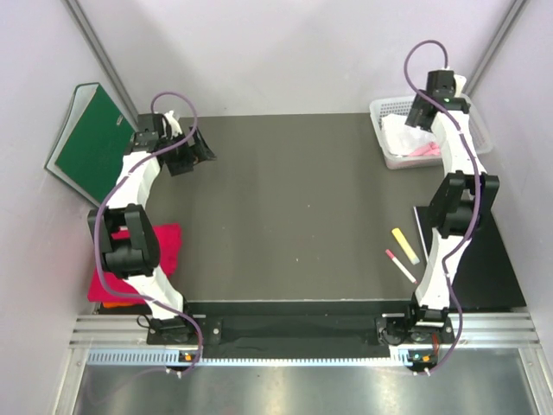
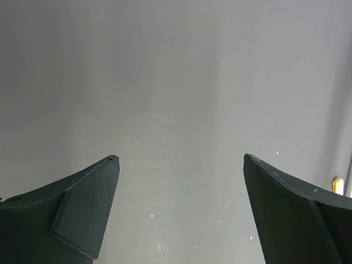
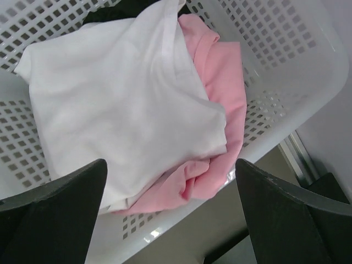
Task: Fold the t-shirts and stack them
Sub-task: Grab crumpled tshirt from bin with the right arm
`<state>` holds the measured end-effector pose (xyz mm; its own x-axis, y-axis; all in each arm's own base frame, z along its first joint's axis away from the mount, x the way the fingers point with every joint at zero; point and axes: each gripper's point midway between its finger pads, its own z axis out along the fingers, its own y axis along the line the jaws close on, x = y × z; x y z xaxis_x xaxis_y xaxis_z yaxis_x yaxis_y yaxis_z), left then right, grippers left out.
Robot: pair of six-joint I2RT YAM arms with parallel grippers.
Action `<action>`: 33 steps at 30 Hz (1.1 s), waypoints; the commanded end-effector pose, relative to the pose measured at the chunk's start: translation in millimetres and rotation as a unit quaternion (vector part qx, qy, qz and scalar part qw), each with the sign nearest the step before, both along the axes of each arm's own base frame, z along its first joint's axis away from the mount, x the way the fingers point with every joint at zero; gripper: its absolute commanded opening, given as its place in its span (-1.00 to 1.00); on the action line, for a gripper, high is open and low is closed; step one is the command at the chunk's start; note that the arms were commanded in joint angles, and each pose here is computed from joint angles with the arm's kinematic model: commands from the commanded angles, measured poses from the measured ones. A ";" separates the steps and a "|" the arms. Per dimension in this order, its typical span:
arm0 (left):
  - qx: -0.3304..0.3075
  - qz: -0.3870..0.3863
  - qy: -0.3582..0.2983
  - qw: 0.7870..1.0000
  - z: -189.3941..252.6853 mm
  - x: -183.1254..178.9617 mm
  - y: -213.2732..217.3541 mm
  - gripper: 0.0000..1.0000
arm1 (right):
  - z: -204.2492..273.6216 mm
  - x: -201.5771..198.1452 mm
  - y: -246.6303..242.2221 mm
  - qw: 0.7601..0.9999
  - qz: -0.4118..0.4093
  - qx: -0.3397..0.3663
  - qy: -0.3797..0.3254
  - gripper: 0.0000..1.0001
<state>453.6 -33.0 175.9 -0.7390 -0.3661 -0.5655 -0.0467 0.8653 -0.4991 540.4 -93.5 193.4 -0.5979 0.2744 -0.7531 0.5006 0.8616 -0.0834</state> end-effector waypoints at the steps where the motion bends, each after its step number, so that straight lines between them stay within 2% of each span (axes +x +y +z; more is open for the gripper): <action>1: -0.006 -0.012 -0.005 1.000 -3.8 2.7 -1.5 0.97 | 10.2 23.4 -10.1 0.999 0.023 0.028 -0.036 0.99; 7: -0.011 -0.018 0.008 1.000 -13.5 -0.7 -5.1 0.97 | -8.9 58.0 -14.8 0.995 0.065 0.050 -0.062 0.91; 14: -0.018 -0.017 0.027 0.999 -24.3 -6.1 -6.2 0.97 | -54.1 78.6 -16.2 0.993 0.057 0.084 -0.056 0.81; 17: -0.020 -0.023 0.022 0.999 -20.0 -4.7 -9.3 0.97 | -67.7 82.8 -16.4 0.994 0.053 0.087 -0.051 0.68; 20: -0.016 -0.024 0.014 0.999 -12.7 -2.0 -8.9 0.97 | -79.5 83.8 -19.0 0.994 0.047 0.087 -0.044 0.28; 21: -0.016 -0.024 0.013 1.000 -11.6 -2.0 -8.9 0.97 | -82.0 83.7 -19.6 0.994 0.046 0.088 -0.042 -0.33; 22: -0.014 -0.025 0.009 1.000 -9.5 -0.8 -9.1 0.97 | -80.0 85.0 -19.3 0.994 0.044 0.090 -0.045 -0.72; 23: -0.013 -0.023 0.011 1.000 -11.0 -0.8 -8.4 0.96 | -77.4 84.7 -19.4 0.994 0.044 0.090 -0.047 -0.98; 28: -0.025 -0.025 0.021 0.999 -16.4 -0.6 -12.9 0.93 | -41.5 83.5 -19.6 0.993 0.043 0.085 -0.076 -1.00; 33: -0.029 -0.028 0.021 0.999 -18.1 0.2 -18.5 0.93 | 45.0 75.0 -19.9 0.985 0.045 0.068 -0.151 -1.00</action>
